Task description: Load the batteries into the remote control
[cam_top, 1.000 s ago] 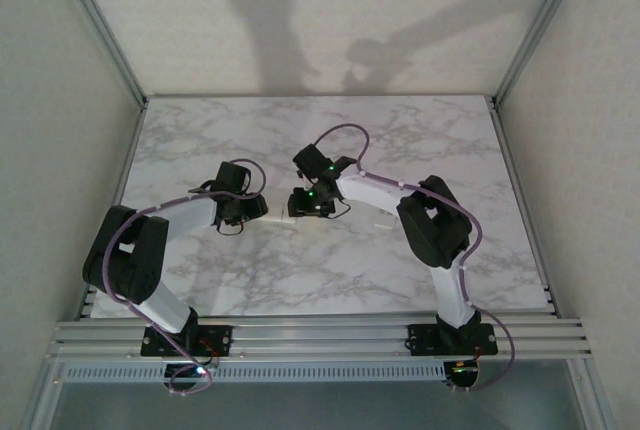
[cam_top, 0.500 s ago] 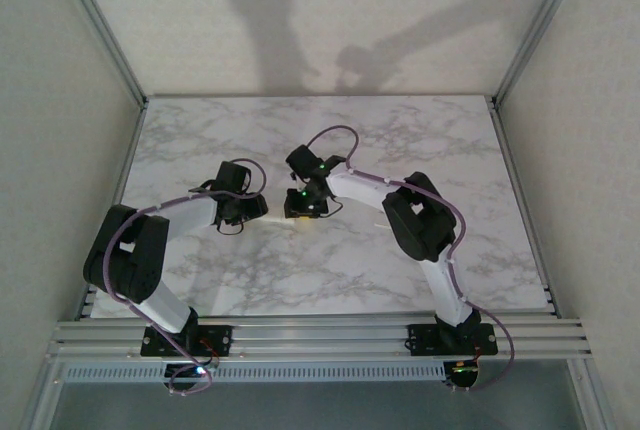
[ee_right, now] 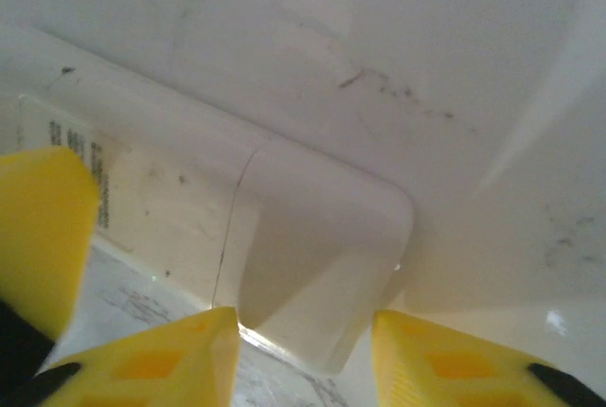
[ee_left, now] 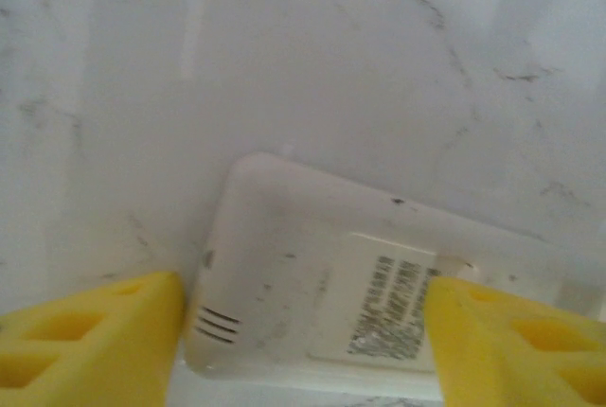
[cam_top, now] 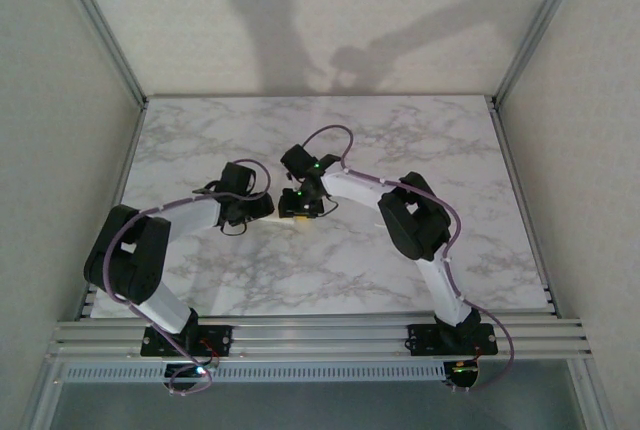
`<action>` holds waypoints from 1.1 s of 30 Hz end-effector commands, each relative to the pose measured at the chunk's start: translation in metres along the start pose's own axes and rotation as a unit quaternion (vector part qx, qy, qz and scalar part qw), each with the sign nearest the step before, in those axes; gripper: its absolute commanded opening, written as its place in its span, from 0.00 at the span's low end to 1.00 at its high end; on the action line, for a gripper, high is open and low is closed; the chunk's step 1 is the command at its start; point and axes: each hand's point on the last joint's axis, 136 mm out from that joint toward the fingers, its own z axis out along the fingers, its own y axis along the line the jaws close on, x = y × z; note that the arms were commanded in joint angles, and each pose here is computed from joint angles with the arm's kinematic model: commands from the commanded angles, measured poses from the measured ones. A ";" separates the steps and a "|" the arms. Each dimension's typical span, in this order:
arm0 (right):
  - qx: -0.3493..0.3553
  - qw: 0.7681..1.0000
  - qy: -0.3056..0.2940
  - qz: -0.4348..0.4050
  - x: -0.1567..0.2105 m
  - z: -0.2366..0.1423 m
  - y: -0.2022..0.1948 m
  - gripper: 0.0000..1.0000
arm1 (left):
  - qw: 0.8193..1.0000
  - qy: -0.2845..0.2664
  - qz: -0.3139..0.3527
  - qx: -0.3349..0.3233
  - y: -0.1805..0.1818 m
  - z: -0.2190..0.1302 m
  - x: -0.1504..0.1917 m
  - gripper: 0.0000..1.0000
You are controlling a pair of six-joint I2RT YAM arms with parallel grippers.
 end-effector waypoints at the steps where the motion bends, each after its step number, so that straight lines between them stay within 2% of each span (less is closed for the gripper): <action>1: 0.013 0.994 -0.089 -0.066 -0.012 -0.053 0.013 0.48 | 0.999 -0.031 0.006 -0.011 0.000 -0.018 -0.004 0.78; 5: 0.051 0.972 -0.141 -0.181 -0.023 -0.079 0.007 0.62 | 0.994 -0.107 -0.007 -0.008 -0.003 -0.057 -0.031 0.90; 10: 0.068 0.931 -0.098 -0.346 -0.024 -0.062 0.014 0.74 | 0.981 -0.183 -0.069 0.006 0.013 -0.107 -0.047 0.93; 13: 0.084 0.904 -0.075 -0.413 -0.030 -0.051 0.023 0.85 | 0.970 -0.214 -0.112 0.036 0.024 -0.133 -0.045 0.93; 15: 0.078 0.891 -0.059 -0.443 -0.030 -0.044 0.028 0.89 | 0.964 -0.228 -0.127 0.052 0.030 -0.147 -0.040 0.93; 17: 0.070 0.880 -0.045 -0.467 -0.029 -0.036 0.033 0.98 | 0.960 -0.239 -0.135 0.054 0.036 -0.158 -0.035 0.93; 20: 0.061 0.867 -0.017 -0.494 -0.025 -0.023 0.036 0.99 | 0.959 -0.243 -0.140 0.049 0.045 -0.169 -0.025 0.93; 27: 0.091 0.851 0.024 -0.517 -0.025 0.011 0.031 0.99 | 0.958 -0.239 -0.148 0.054 0.053 -0.175 -0.009 0.94; 33: 0.093 0.843 0.048 -0.527 -0.018 0.031 0.028 0.93 | 0.959 -0.230 -0.152 0.061 0.053 -0.169 -0.003 0.95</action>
